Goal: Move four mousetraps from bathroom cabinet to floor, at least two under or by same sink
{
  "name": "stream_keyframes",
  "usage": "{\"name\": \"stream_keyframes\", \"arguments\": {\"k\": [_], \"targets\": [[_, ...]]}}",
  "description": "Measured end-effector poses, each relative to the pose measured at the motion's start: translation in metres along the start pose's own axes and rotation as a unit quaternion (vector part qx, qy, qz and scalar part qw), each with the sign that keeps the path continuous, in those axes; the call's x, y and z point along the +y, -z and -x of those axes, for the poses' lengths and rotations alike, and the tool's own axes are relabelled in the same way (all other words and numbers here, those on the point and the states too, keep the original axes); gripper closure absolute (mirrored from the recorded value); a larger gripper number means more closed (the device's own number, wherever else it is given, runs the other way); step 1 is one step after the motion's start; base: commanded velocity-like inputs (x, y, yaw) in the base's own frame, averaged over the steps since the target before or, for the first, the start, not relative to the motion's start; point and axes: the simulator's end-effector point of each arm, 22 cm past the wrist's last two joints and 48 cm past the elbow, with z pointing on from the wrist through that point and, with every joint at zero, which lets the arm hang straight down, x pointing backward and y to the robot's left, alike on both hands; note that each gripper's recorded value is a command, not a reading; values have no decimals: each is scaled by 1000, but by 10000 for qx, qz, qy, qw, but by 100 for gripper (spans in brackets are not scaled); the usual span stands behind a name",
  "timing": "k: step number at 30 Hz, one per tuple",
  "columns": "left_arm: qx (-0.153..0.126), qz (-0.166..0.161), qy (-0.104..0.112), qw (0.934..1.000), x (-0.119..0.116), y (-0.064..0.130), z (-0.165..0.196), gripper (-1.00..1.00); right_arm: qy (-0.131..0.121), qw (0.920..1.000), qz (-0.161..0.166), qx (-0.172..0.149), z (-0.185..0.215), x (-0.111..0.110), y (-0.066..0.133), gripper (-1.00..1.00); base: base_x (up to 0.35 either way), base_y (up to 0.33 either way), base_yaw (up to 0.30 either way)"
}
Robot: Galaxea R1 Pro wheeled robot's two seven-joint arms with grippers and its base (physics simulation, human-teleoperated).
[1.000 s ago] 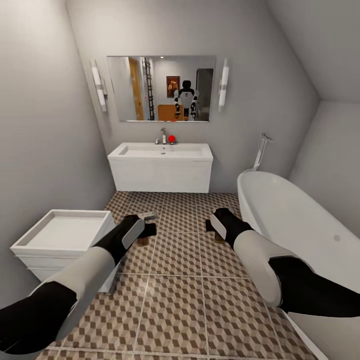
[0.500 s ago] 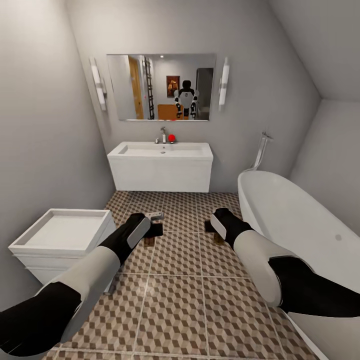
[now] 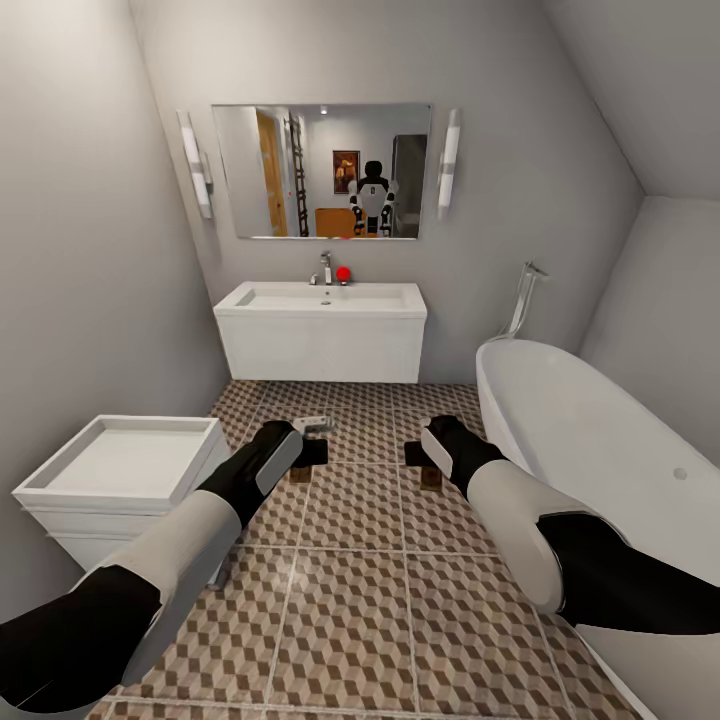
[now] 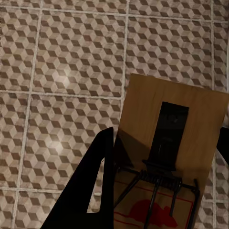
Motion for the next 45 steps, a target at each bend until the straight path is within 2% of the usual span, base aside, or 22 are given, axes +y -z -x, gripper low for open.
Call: {"name": "stream_keyframes", "arguments": {"k": [7, 15, 25, 31, 45], "targets": [[-123, -91, -11, 9999, -8, -2, 6, 100, -25, 9999, 6, -153, 4, 0, -7, 100, 0, 0, 0], [-113, -135, -10, 9998, -12, -10, 1, 100, -24, 9998, 4, -183, 2, 0, -16, 100, 0, 0, 0], [-157, -136, 2, 9998, -10, -21, -3, 100, -20, 9997, -1, -250, 2, 0, -25, 100, 0, 0, 0], [-269, -130, 40, 9995, -9, -27, -2, 100, -26, 9990, 8, -453, 19, 0, -22, 100, 0, 0, 0], [-271, -40, 29, 9996, 2, -42, -10, 100, 38, 9983, 51, -572, 24, 3, -30, 100, 0, 0, 0]]}}
